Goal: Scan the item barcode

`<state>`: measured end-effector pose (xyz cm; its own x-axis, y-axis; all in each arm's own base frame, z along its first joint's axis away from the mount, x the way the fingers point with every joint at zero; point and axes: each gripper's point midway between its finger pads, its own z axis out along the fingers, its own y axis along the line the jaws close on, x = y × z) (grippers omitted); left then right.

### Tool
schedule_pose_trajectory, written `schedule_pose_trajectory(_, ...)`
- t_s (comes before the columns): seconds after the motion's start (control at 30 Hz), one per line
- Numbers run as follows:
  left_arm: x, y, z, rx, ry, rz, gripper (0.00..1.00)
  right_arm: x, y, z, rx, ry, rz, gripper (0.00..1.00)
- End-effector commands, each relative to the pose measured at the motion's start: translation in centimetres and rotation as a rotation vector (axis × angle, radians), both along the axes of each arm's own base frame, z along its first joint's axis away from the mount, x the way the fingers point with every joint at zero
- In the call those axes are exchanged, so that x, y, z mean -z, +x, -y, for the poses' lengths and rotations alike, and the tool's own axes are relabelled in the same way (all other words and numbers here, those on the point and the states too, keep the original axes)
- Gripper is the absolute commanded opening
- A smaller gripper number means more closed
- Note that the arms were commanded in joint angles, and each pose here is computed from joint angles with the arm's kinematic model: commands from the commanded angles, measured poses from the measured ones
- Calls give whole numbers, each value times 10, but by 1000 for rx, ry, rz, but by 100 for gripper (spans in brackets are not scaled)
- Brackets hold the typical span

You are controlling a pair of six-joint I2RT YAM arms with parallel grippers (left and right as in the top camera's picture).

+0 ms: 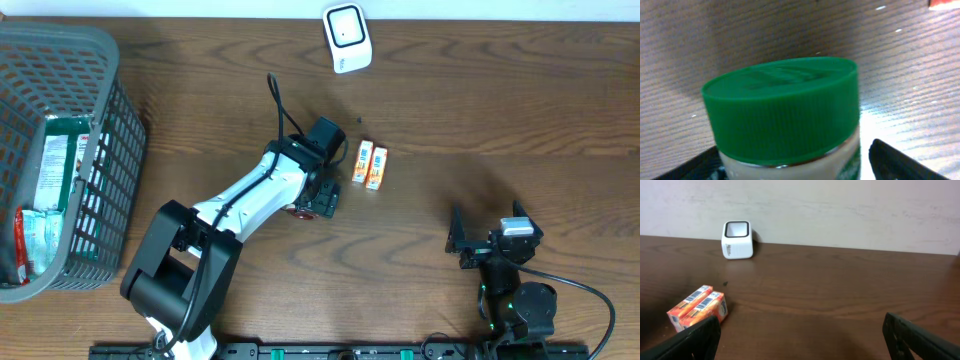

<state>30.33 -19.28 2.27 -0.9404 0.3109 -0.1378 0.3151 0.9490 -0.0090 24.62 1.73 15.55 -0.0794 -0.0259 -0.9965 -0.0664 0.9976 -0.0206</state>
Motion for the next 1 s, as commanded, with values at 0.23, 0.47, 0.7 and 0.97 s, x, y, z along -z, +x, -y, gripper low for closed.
schedule_pose_trajectory(0.23, 6, 4, -1, -12, 12, 21, 63, 1, 0, -2, -9, -12, 0, 99)
schedule_pose_trajectory(0.47, -37, 15, -16, -146, 59, 143, 57, 1, 0, -2, -9, -12, -1, 99)
schedule_pose_trajectory(0.7, -78, 30, -39, -257, 189, 369, 56, 1, 0, -2, -9, -12, -1, 99)
schedule_pose_trajectory(0.97, -101, 22, -58, -220, 448, 523, 56, 1, 0, -2, -9, -12, -1, 99)
